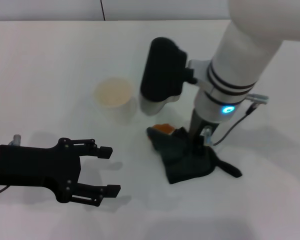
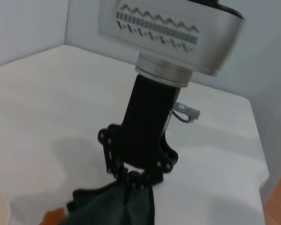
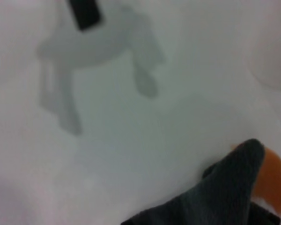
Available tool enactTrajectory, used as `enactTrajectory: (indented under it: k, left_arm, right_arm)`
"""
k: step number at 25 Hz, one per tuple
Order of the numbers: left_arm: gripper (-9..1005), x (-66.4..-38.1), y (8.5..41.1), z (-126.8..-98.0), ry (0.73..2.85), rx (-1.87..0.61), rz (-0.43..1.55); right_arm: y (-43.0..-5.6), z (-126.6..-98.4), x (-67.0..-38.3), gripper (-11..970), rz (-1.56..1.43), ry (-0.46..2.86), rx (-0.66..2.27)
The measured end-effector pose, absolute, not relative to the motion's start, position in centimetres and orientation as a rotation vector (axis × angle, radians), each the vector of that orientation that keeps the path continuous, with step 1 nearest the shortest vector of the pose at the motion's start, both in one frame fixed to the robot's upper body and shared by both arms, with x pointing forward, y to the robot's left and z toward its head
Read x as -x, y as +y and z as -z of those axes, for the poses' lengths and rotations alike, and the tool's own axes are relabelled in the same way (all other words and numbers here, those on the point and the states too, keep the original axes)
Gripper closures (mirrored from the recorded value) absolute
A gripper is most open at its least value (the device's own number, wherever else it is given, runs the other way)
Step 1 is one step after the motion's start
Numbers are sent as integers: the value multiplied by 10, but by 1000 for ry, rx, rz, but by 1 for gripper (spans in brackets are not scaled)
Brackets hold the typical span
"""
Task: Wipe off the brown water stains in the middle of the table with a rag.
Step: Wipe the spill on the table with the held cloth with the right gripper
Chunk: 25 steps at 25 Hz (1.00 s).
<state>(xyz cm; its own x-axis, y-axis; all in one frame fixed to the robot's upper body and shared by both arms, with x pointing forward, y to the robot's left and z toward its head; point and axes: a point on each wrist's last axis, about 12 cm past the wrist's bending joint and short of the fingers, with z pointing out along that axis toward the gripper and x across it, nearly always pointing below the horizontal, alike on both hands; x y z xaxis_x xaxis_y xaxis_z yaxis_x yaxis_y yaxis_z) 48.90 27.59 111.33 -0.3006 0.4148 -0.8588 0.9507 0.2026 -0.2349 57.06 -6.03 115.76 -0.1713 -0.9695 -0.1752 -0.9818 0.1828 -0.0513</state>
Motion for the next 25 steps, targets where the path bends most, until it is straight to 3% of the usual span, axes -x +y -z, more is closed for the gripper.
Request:
enactTrajectory:
  k: [13,25]
  left_arm:
    - [128,-490,272,-1113,1828,-1280,1054]
    - [128,-491,272,-1113,1826,-1281,1049]
  right_arm:
    - [-37,-1143,-569,879,-115,2124,1930]
    - [-55,-1137,-599,882,11,2138,1800]
